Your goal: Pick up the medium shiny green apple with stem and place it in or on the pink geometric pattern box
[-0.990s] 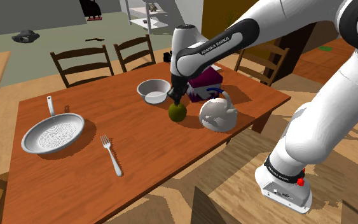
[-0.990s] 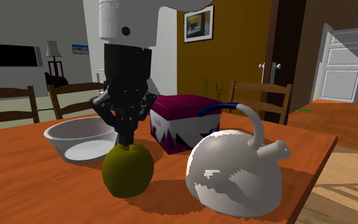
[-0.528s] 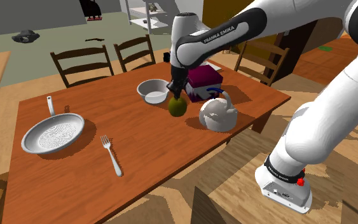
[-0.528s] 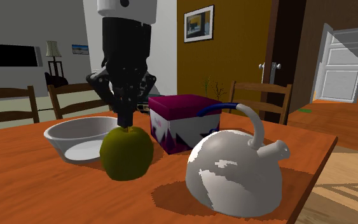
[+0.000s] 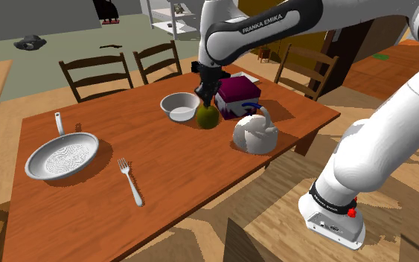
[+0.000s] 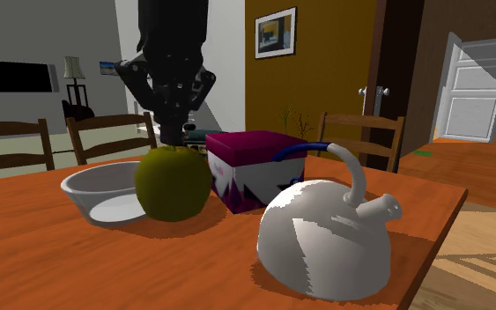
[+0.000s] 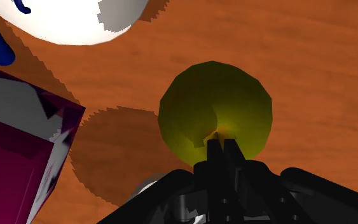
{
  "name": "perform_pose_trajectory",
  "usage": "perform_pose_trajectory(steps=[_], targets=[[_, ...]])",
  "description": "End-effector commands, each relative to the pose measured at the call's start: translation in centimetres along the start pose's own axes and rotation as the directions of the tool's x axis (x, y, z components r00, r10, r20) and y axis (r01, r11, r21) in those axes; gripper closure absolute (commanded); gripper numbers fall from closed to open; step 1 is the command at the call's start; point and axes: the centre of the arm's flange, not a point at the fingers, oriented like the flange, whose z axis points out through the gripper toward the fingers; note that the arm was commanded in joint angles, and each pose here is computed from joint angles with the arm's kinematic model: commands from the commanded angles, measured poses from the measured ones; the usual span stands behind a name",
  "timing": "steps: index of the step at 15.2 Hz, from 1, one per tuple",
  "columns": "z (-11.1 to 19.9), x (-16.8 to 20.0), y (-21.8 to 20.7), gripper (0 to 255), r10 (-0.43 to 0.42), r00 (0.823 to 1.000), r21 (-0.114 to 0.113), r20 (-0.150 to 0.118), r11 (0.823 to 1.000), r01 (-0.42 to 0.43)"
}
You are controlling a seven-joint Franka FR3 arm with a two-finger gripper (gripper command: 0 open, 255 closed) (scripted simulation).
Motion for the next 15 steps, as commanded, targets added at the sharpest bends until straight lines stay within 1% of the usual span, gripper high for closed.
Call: perform_pose_trajectory(steps=[1,15], targets=[[-1.0,0.2,-0.1,255,0.000,1.000,0.000,0.000,1.000,0.000],[-8.3,1.0,-0.3,255,0.000,1.000,0.000,0.000,1.000,0.000]])
